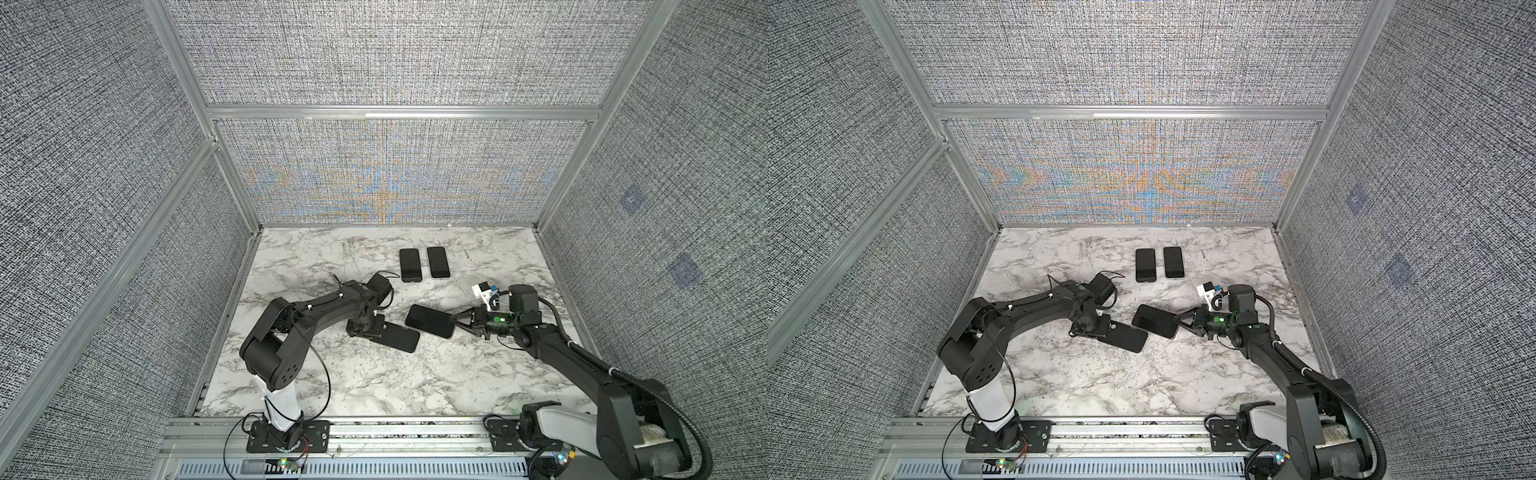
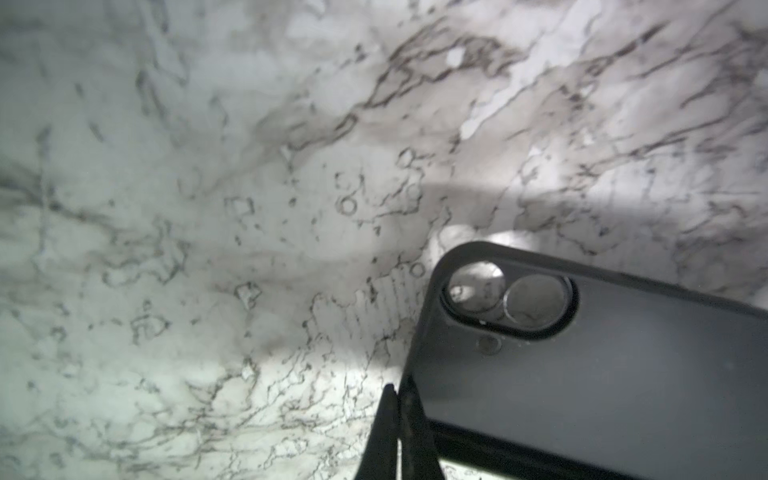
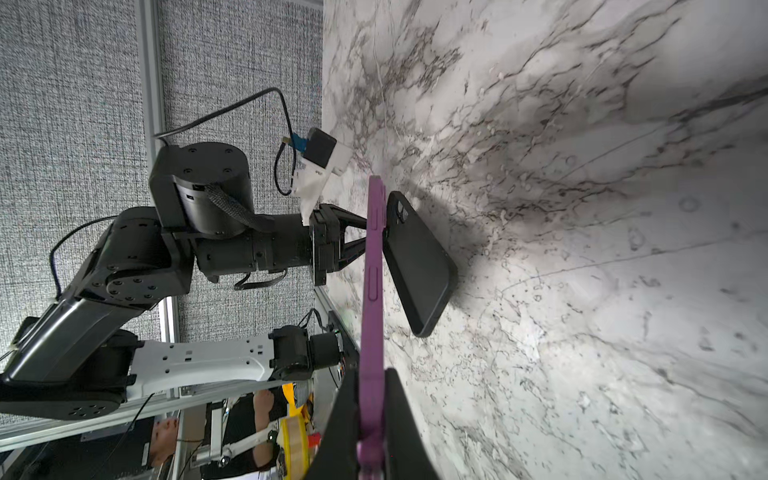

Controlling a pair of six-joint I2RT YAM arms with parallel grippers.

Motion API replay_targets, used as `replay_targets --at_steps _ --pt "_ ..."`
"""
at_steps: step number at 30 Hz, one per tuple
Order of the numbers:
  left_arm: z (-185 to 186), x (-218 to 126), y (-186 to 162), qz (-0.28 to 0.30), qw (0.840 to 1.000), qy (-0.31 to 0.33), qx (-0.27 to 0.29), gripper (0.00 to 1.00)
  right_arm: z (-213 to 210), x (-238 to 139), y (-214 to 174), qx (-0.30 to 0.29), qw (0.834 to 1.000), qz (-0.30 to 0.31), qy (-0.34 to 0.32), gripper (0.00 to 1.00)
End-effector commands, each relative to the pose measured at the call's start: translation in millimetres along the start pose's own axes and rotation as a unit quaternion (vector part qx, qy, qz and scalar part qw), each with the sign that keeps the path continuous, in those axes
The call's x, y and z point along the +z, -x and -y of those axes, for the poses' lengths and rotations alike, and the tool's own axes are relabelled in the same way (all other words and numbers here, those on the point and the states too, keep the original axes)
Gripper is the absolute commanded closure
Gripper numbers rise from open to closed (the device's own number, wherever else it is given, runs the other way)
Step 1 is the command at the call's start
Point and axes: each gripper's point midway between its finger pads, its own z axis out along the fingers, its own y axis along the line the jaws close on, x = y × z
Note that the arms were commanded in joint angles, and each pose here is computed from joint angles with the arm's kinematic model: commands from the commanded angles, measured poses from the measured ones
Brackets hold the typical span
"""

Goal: Put the phone into the phone case

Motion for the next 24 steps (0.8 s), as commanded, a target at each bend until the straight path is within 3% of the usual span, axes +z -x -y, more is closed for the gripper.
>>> replay_targets --at_steps 1,13,24 --pt "-0.3 -1.2 -3.6 0.005 0.997 -0.010 -0.070 0.99 -9.7 8.5 -5.5 -0.025 0.999 -0.025 0.010 0.97" --pt "14.7 6.5 -7.9 0.011 0.991 -0.067 -0.114 0.88 -11.2 45.5 -26.8 -0.011 0.993 -0.121 0.010 0.99" --pt "14.3 -6.9 -10.7 0.033 0.986 -0.110 -0.122 0.76 -2.8 53.2 -26.1 -0.005 0.989 -0.146 -0.022 1.00"
